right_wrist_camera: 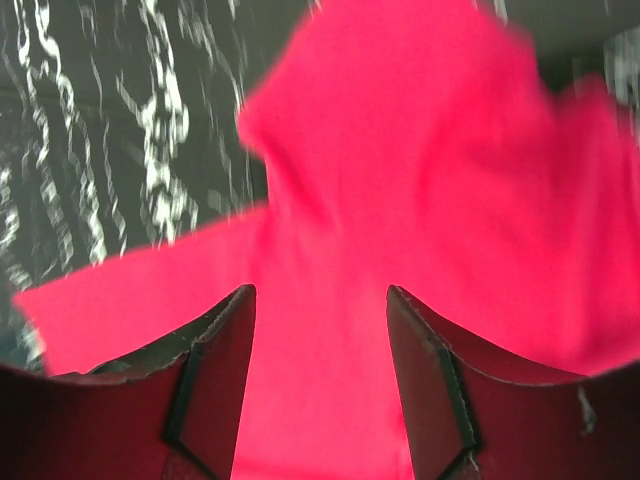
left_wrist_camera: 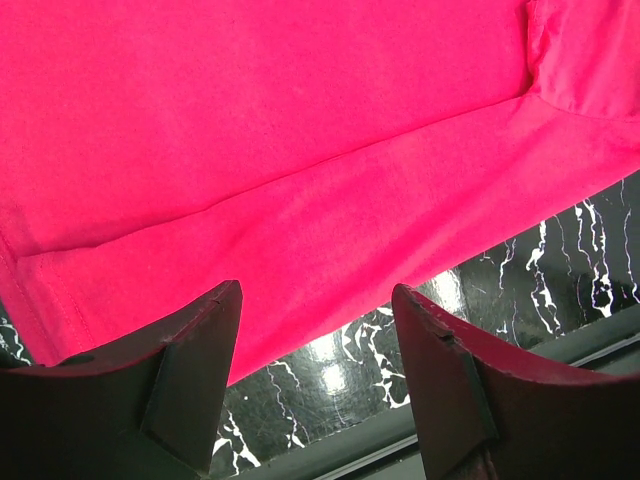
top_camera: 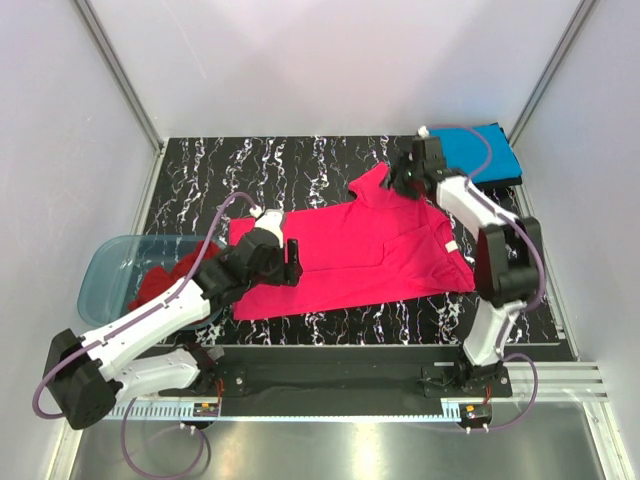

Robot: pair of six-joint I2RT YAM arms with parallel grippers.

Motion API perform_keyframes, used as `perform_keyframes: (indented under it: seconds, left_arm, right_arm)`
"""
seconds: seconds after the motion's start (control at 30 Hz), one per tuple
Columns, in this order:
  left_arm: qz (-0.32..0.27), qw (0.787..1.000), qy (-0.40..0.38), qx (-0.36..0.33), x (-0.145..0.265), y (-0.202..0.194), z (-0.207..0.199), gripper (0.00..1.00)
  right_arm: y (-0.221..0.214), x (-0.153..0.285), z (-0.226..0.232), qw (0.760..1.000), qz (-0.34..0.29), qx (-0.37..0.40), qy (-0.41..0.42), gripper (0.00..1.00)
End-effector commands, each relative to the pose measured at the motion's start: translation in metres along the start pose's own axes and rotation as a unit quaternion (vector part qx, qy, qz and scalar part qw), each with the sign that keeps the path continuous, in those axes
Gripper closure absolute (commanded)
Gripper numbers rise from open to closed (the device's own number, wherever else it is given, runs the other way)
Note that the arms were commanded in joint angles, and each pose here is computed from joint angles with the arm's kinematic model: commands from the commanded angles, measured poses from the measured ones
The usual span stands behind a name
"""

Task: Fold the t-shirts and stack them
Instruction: Fold the tshirt

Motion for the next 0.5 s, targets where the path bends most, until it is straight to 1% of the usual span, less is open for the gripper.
perform_keyframes:
  seconds: [0.0, 0.03, 0.07, 0.1, 0.13, 0.17, 0.2, 0.27, 0.3, 0.37, 0.47]
  left_arm:
    - [-0.035, 0.999, -0.016, -0.003, 0.007, 0.014, -0.003, 0.33]
    - [-0.036, 0.999, -0.012, -0.003, 0.007, 0.015, -0.002, 0.33]
    - [-0.031, 0.999, -0.005, -0.003, 0.007, 0.013, 0.000, 0.33]
    - [-0.031, 1.000, -0.005, -0.005, 0.007, 0.013, 0.000, 0.33]
    - [-0.031, 0.999, -0.005, -0.005, 0.009, 0.014, 0.000, 0.33]
    - [-0.031, 0.999, -0.005, -0.005, 0.009, 0.014, 0.001, 0.33]
    - [-0.033, 0.999, -0.006, -0.007, 0.010, 0.015, 0.000, 0.33]
    - [-0.030, 0.999, -0.004, -0.010, 0.009, 0.015, 0.001, 0.33]
    - [-0.028, 1.000, -0.003, -0.011, 0.009, 0.014, 0.001, 0.33]
    - [-0.021, 1.000, -0.003, -0.010, 0.007, 0.012, 0.002, 0.33]
    - [-0.011, 1.000, -0.004, -0.007, 0.004, 0.008, 0.001, 0.33]
  right_arm:
    - [0.022, -0.042, -0.004, 0.995, -0.010, 0.101, -0.022, 0.38]
    - [0.027, -0.048, 0.000, 0.994, -0.011, 0.110, -0.009, 0.39]
    - [0.040, -0.050, 0.015, 0.992, -0.022, 0.121, 0.015, 0.39]
    - [0.040, -0.065, 0.011, 0.991, -0.014, 0.132, 0.012, 0.39]
    - [0.044, -0.071, 0.013, 0.990, -0.015, 0.136, 0.015, 0.39]
    - [0.057, -0.073, 0.024, 0.989, -0.032, 0.142, 0.024, 0.39]
    - [0.054, -0.089, 0.012, 0.989, -0.022, 0.145, 0.005, 0.39]
    - [0.070, -0.097, 0.016, 0.988, -0.040, 0.146, -0.006, 0.39]
    - [0.068, -0.108, 0.008, 0.989, -0.026, 0.146, -0.014, 0.39]
    - [0.081, -0.112, 0.012, 0.989, -0.040, 0.145, -0.006, 0.39]
    - [0.084, -0.134, 0.010, 0.987, -0.042, 0.152, -0.007, 0.39]
Point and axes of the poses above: each gripper's point midway between its finger pads, its own x axis back along the fingers, its own z axis along the line the jaws close on, y = z × x, the point moved 8 cm from there along x, back along the fingers, and after that the axes turned 10 degrees about -x, right-handed, at the moved point
